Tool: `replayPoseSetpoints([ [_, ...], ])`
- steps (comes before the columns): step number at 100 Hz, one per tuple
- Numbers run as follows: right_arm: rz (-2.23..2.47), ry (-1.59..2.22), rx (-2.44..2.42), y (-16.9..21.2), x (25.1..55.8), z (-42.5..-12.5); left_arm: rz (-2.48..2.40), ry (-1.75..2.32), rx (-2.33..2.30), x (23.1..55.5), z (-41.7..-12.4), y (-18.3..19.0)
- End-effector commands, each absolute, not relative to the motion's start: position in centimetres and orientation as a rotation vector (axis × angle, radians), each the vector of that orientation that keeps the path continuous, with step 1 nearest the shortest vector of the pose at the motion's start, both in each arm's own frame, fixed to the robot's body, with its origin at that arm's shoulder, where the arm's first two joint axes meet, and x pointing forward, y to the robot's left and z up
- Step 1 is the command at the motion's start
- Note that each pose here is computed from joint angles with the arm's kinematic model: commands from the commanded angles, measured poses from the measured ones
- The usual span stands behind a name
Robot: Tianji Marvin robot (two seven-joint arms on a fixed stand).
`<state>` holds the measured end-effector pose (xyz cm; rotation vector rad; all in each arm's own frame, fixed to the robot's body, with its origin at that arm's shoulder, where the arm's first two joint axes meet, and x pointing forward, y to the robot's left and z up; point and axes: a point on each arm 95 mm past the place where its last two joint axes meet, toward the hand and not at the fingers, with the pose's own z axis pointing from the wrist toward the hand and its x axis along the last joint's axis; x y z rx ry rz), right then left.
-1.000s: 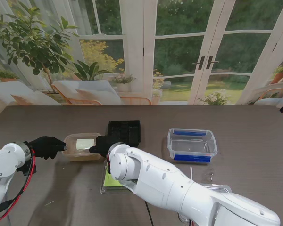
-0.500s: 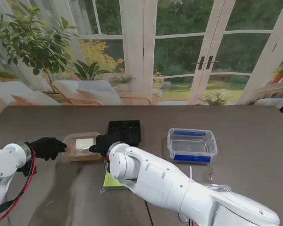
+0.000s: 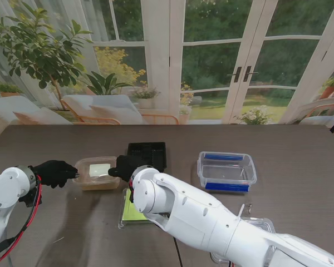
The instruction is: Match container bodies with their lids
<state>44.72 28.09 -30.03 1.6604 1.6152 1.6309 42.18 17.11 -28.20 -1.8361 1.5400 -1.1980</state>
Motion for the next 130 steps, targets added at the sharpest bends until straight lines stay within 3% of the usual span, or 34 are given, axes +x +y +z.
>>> replayPoseSetpoints([
  [1, 1.631, 1.630, 1.663, 28.0, 44.6, -30.2, -1.187, 1.563, -1.839, 42.1, -27.9, 16.9],
  [28, 1.641, 1.635, 1.641, 27.3, 43.9, -29.2, -1.190, 1.560, -1.834, 42.2, -27.7, 16.9],
  [130, 1.837, 1.632, 1.411, 25.6, 46.4, -31.0, -1.244, 1.544, -1.849, 42.8, -29.5, 17.0],
])
